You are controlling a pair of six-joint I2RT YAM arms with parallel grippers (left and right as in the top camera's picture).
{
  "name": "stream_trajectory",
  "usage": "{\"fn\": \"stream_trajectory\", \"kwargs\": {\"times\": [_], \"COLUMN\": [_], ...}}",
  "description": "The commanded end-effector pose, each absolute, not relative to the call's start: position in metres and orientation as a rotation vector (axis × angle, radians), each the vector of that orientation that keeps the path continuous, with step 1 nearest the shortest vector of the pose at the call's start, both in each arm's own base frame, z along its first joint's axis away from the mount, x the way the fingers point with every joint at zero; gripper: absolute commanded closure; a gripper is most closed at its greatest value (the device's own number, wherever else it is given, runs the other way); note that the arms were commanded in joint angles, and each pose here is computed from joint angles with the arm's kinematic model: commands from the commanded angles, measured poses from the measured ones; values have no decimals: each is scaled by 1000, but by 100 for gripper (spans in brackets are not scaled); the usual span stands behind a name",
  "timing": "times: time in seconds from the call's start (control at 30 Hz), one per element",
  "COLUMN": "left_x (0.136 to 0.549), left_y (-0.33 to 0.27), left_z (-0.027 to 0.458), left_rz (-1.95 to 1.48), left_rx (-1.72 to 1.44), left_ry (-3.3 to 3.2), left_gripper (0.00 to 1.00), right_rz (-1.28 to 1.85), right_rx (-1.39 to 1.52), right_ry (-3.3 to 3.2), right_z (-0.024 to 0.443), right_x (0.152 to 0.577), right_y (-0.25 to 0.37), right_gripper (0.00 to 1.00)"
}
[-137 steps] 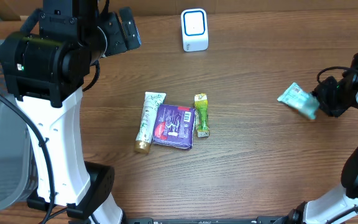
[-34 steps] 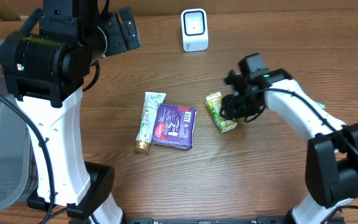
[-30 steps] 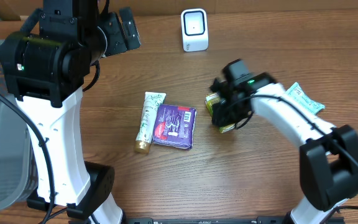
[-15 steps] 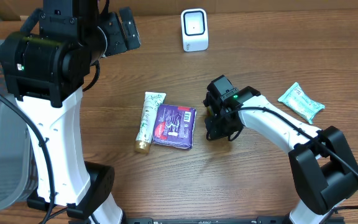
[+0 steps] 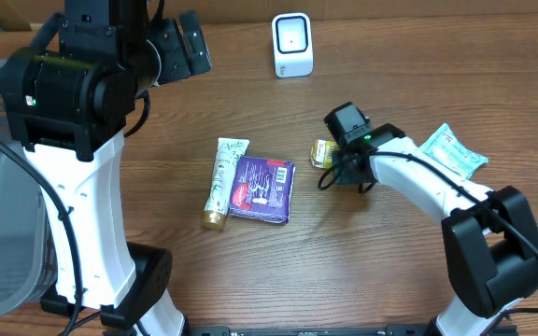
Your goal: Scan the item barcode
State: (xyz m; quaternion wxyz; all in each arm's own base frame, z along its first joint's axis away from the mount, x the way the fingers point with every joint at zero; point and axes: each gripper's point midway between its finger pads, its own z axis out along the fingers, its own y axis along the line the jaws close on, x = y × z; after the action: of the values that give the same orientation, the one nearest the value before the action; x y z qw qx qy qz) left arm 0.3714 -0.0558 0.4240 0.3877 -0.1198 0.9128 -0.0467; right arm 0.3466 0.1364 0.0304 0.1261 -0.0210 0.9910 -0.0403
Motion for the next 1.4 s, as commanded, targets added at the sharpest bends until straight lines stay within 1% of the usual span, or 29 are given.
{"fn": "stream_trajectory", "kwargs": {"times": [0.0,0.13,0.27,0.43,0.57,0.63,0.67,0.7,0.73,0.77,0.87,0.93,1.0,1.13,1.2,1.3,1.37], "left_x": [374,374,374,374,374,374,374,374,374,374,374,374,374,374,374,374,374], "left_y": [-53,-53,-53,-53,-53,-53,-53,-53,-53,-53,-53,-53,-53,-53,-53,-53,-53], "left_z": [422,422,422,422,422,422,422,422,422,422,422,422,422,422,422,422,422], "left_rz": [-102,-102,-102,-102,-102,-102,-102,-102,-102,-102,-102,-102,-102,-102,-102,-102,-102], "left_rx": [-324,-324,-324,-324,-324,-324,-324,-324,-324,-324,-324,-324,-324,-324,-324,-324,-324], "left_ry": [2324,2324,2324,2324,2324,2324,2324,2324,2324,2324,2324,2324,2324,2324,2324,2324,2324], "left_gripper": [0,1,1,0,0,0,0,1,0,0,0,0,0,0,0,1,0], "right_rz": [-167,-149,-71,136,290,405,479,543,631,686,839,876,853,695,681,721,741], "right_rx": [21,80,146,173,164,139,125,115,100,88,44,52,40,67,55,84,145], "right_ry": [2872,2838,2758,2688,2666,2685,2700,2713,2729,2736,2728,2726,2724,2715,2698,2692,2694], "right_z": [28,30,36,42,48,50,52,55,60,64,80,84,83,74,70,59,51], "right_x": [354,367,391,417,425,421,418,414,409,407,403,401,401,406,409,413,417], "right_y": [119,109,104,114,125,135,143,150,159,165,183,193,200,203,212,227,232], "right_gripper": [96,96,96,95,93,93,88,73,66,63,62,62,62,62,61,58,51]}}
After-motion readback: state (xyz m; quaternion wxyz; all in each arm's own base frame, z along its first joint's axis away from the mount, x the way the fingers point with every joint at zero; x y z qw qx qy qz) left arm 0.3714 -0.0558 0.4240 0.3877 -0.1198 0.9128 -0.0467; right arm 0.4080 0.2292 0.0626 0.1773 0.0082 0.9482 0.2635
